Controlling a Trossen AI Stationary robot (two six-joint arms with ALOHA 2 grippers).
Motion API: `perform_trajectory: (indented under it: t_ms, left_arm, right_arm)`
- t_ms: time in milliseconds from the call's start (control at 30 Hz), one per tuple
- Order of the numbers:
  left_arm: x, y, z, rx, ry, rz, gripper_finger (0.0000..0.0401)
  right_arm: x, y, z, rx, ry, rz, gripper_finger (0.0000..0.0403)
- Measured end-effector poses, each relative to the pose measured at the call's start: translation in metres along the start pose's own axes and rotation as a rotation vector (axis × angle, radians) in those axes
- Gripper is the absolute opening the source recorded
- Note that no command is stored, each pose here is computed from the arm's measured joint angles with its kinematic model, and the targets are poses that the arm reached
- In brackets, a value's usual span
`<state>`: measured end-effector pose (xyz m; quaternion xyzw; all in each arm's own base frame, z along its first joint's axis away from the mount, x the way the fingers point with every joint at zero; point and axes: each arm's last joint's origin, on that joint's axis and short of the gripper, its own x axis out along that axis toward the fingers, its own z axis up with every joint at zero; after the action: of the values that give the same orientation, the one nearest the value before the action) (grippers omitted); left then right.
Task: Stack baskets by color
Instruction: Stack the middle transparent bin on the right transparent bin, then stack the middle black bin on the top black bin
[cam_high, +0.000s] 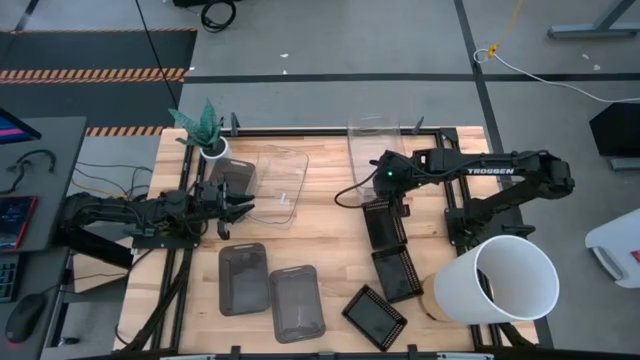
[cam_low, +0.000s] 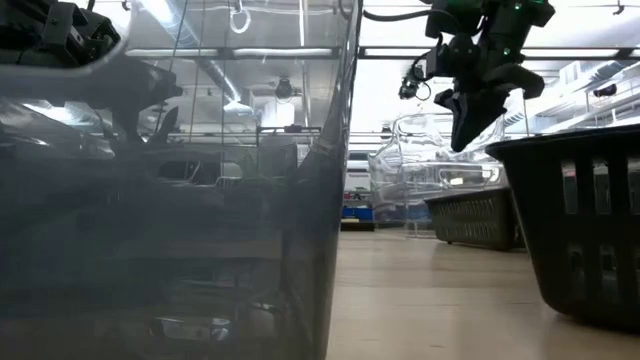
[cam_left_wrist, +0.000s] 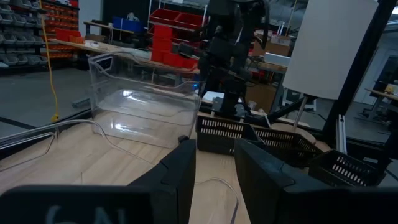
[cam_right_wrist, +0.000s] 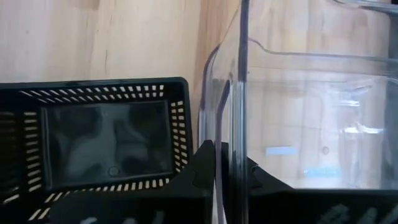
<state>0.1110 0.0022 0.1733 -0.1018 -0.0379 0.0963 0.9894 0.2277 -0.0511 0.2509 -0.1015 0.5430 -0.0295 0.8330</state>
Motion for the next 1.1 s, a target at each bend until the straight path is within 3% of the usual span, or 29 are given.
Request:
perform_trajectory:
  t_ms: [367,633,800,1000,1100]
  left_arm:
    - [0.0,0.0,0.0,0.0,0.0,0.0,0.0119]
    - [0.0,0.0,0.0,0.0,0.0,0.0,0.0119]
    - [0.0,0.0,0.0,0.0,0.0,0.0,0.0119]
    - [0.0,0.0,0.0,0.0,0.0,0.0,0.0119]
    - [0.0,0.0,0.0,0.0,0.0,0.0,0.0119]
  right_arm:
    - [-0.002,-0.001,0.0,0.092,0.021,-0.04,0.011]
    - [-0.037,-0.007,0.016,0.212,0.014,-0.073,0.0186]
    - [-0.047,0.01,0.026,0.242,-0.028,-0.035,0.0201]
    - [-0.037,0.047,0.037,0.216,0.002,0.008,0.0198]
    - [-0.024,0.061,0.044,0.298,0.039,0.014,0.0198]
